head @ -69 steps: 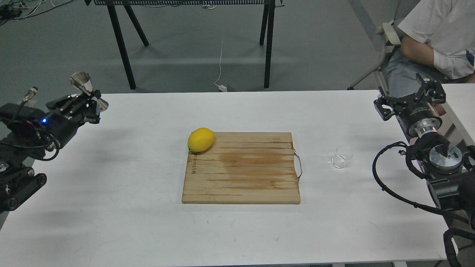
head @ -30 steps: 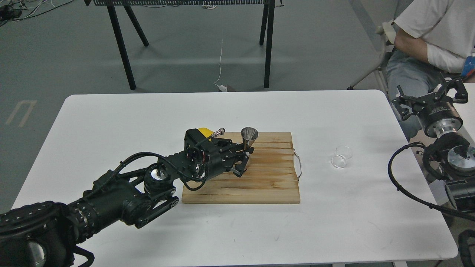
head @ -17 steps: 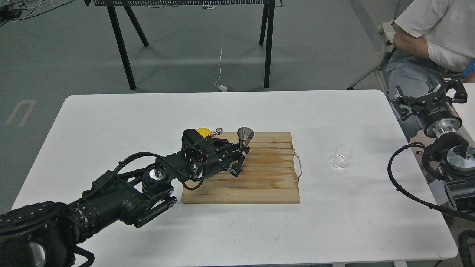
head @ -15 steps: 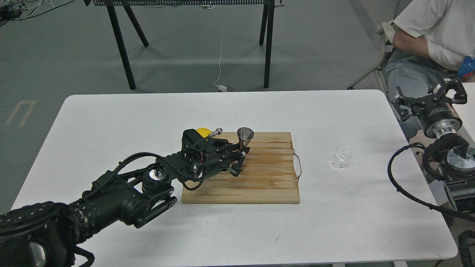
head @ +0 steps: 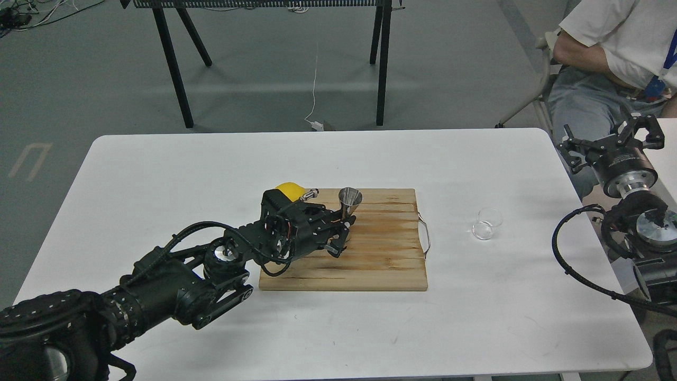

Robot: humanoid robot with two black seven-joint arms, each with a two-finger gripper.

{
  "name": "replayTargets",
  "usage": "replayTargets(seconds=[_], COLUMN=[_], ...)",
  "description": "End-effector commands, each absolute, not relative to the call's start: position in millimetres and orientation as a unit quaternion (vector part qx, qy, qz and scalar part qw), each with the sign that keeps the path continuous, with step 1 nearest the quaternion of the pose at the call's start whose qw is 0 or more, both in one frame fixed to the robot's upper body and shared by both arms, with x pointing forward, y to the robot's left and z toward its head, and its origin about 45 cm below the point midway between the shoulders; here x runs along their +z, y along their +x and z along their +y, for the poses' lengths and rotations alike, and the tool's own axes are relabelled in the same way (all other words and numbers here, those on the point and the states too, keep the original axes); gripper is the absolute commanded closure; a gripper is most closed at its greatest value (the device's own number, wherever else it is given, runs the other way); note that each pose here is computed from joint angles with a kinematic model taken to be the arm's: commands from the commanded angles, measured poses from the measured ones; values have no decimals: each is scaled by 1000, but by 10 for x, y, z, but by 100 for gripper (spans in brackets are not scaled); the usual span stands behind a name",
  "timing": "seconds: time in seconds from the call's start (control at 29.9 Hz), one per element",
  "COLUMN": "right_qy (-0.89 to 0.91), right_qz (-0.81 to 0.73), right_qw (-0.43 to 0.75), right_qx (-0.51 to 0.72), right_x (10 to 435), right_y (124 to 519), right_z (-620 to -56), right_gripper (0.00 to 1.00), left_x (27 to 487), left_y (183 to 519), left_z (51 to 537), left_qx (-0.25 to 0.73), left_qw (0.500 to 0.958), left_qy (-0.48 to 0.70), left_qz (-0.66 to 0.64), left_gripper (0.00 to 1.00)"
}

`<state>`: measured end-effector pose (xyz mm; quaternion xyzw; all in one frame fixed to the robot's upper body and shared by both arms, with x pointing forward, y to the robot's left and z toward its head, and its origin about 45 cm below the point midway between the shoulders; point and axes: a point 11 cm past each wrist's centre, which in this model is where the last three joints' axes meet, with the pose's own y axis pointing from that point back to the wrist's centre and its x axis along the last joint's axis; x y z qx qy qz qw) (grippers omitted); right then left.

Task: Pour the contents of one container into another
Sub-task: 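Carry the jigger onto the cutting board and set it down upright, then release the jigger and raise the left gripper back to rest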

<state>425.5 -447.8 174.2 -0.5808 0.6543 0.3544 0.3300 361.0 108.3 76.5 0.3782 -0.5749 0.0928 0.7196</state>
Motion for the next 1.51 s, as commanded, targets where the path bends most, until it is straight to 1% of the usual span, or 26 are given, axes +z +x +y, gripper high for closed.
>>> replayTargets(seconds=[0.0, 0.1, 0.13, 0.17, 0.33, 0.47, 0.7, 0.77, 0.84, 1.1, 1.34, 1.47], right_qy=[-581, -581, -581, -581, -581, -581, -581, -581, -581, -580, -580, -579], right_qz=[654, 654, 654, 654, 654, 654, 654, 654, 654, 655, 655, 659], right_qw=[330, 330, 330, 330, 330, 330, 331, 331, 331, 329, 330, 327], right_qx=[355, 355, 355, 355, 355, 355, 354, 354, 354, 355, 354, 353], right_x=[1744, 1744, 1744, 1744, 1744, 1744, 1749, 1749, 1749, 1730, 1736, 1727], right_y=[4257, 4257, 4257, 4257, 4257, 4257, 4256, 4256, 4256, 4241, 4246, 4219], right_z=[-4473, -4473, -4473, -4473, -4473, -4473, -4482, -4482, -4482, -4488, -4486, -4528], right_gripper=[0, 0, 0, 0, 0, 0, 0, 0, 0, 0, 0, 0], left_x=[743, 712, 706, 706, 734, 746, 761, 782, 792, 853, 1077, 1298], left_y=[3578, 3546, 3540, 3540, 3549, 3549, 3532, 3524, 3525, 3495, 3357, 3345], left_z=[1062, 1067, 1068, 1068, 1056, 1058, 1039, 1034, 1070, 1448, 1795, 2073], left_qx=[88, 87, 87, 87, 88, 87, 86, 85, 82, 73, 79, 116], left_qw=[721, 724, 724, 724, 724, 724, 725, 726, 726, 716, 714, 708], left_qy=[377, 377, 377, 377, 374, 372, 367, 363, 363, 373, 361, 360], left_qz=[-575, -571, -571, -571, -573, -575, -576, -578, -579, -586, -594, -596], left_gripper=[65, 59, 54, 52, 42, 37, 34, 30, 29, 27, 24, 22])
